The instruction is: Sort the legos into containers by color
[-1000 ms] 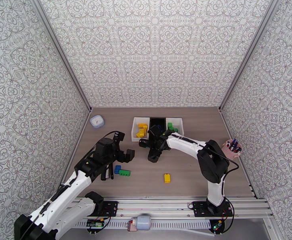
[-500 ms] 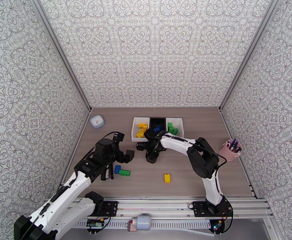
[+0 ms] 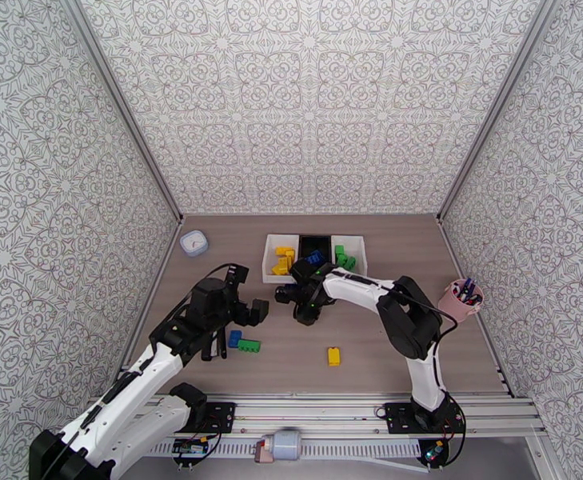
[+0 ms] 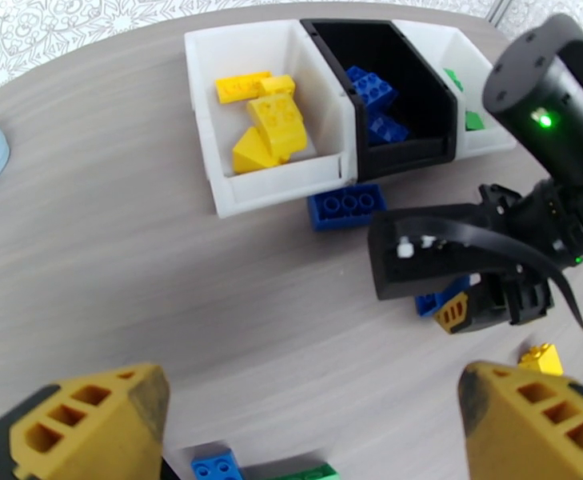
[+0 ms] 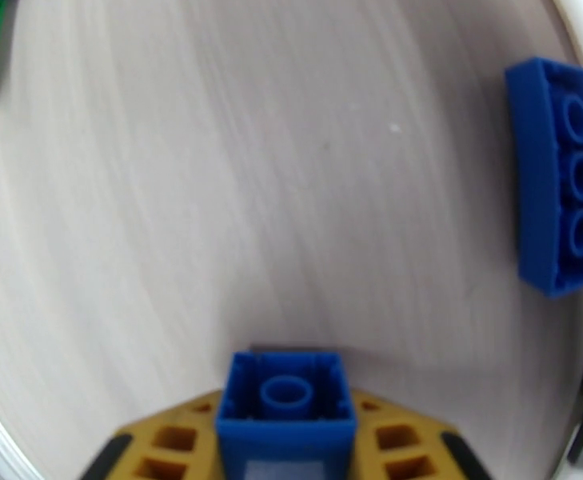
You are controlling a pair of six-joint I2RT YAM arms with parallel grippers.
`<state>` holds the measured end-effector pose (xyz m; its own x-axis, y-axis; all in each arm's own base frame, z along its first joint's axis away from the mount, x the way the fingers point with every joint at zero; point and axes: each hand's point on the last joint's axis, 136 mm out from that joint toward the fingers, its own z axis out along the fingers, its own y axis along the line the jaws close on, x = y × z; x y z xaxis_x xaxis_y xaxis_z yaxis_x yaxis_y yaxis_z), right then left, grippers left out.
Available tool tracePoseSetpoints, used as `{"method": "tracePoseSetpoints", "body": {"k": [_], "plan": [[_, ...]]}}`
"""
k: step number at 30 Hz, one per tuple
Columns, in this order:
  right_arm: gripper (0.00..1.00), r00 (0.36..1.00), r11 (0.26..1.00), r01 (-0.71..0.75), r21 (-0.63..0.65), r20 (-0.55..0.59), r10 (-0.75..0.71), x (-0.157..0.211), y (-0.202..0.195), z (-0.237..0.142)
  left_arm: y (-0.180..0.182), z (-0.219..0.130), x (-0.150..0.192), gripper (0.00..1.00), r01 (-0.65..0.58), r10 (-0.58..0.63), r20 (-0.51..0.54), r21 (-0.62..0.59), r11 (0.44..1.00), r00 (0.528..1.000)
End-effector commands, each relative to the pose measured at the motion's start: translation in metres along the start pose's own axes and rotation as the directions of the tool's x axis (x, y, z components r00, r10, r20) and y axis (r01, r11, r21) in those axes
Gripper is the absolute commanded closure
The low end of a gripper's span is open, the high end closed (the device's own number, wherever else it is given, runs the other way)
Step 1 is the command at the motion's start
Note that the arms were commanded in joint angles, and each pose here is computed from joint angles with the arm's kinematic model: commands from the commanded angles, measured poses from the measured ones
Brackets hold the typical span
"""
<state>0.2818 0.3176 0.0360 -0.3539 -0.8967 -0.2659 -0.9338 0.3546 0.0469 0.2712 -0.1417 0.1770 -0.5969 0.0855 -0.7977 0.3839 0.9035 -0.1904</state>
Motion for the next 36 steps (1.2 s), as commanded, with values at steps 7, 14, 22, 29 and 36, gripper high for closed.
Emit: {"method": "tracePoseSetpoints", "body": {"k": [7, 14, 22, 29, 36], "plan": [[0.71, 0.876, 0.913, -0.393, 0.112, 0.346, 0.335, -0.024, -0.058, -0.079, -0.016, 0.007, -0.008, 0.00, -0.056, 0.054, 0.046, 0.034, 0.998, 0.997], [0.73, 0.669, 0.736, -0.664, 0.131, 0.543, 0.507, -0.033, -0.136, -0.116, -0.039, 0.021, -0.008, 0.00, -0.090, 0.087, 0.052, 0.061, 0.994, 0.995], [0.72, 0.633, 0.675, -0.719, 0.166, 0.557, 0.538, -0.052, -0.197, -0.094, -0.052, 0.031, -0.011, 0.00, -0.096, 0.092, 0.063, 0.069, 0.993, 0.994], [0.70, 0.641, 0.665, -0.723, 0.185, 0.538, 0.548, -0.065, -0.226, -0.074, -0.054, 0.031, -0.012, 0.00, -0.105, 0.101, 0.068, 0.062, 0.992, 0.993], [0.35, 0.654, 0.679, -0.706, 0.204, 0.555, 0.514, -0.063, -0.222, -0.092, -0.053, 0.032, -0.021, 0.00, -0.076, 0.072, 0.097, 0.045, 0.996, 0.993]]}}
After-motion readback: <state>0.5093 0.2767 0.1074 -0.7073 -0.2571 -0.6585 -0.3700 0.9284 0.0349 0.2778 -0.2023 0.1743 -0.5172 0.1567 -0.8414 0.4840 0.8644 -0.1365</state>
